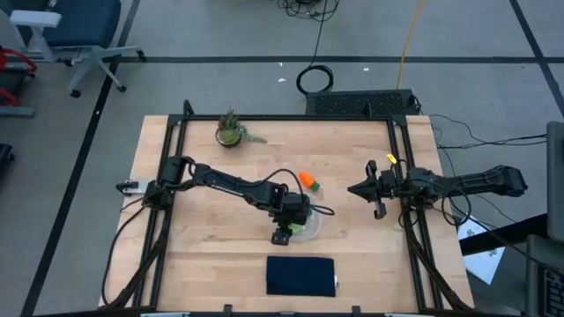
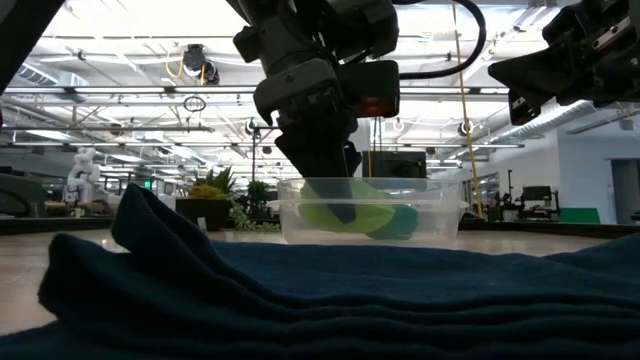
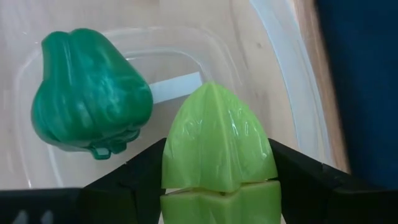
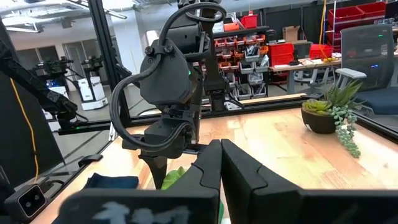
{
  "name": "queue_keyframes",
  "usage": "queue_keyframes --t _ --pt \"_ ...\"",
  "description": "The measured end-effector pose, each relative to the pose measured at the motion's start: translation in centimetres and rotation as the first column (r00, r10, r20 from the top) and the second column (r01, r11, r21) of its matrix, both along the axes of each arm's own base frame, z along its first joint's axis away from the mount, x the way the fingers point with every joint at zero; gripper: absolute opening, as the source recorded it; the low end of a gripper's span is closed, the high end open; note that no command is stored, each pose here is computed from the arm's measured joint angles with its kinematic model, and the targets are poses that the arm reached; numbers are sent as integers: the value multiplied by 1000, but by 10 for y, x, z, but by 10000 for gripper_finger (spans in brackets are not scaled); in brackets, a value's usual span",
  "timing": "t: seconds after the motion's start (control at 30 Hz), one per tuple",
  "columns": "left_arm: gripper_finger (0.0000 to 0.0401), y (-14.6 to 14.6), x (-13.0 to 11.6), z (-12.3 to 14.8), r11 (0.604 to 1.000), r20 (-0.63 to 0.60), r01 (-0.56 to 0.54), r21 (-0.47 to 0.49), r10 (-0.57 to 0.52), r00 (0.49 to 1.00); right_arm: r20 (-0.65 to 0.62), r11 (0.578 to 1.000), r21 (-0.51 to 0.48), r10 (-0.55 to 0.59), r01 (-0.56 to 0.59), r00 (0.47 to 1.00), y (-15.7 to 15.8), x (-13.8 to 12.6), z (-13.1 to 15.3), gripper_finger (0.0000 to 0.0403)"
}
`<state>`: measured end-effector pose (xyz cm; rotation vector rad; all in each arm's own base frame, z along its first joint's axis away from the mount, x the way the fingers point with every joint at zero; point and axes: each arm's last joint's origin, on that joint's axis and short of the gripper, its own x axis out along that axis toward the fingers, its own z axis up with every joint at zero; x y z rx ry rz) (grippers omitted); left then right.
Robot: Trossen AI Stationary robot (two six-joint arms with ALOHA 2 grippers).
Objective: Pick and placing Produce into tupperware
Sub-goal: Put the green starfruit into the transparent bin
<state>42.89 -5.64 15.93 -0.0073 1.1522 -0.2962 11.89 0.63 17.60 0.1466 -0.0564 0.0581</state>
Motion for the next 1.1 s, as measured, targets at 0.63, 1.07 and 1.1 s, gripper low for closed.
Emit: queue_keyframes --t 0.63,1.07,1.1 --pt "246 4 -1 -1 1000 -10 13 -7 -13 1000 0 1000 -7 0 0 1000 0 0 0 0" --pt "246 4 -1 -1 999 -2 50 6 -50 999 0 1000 -11 -1 1 1000 0 0 0 0" --pt "246 4 -1 -1 999 -1 50 6 -50 999 0 1000 -11 -1 1 1000 0 0 0 0"
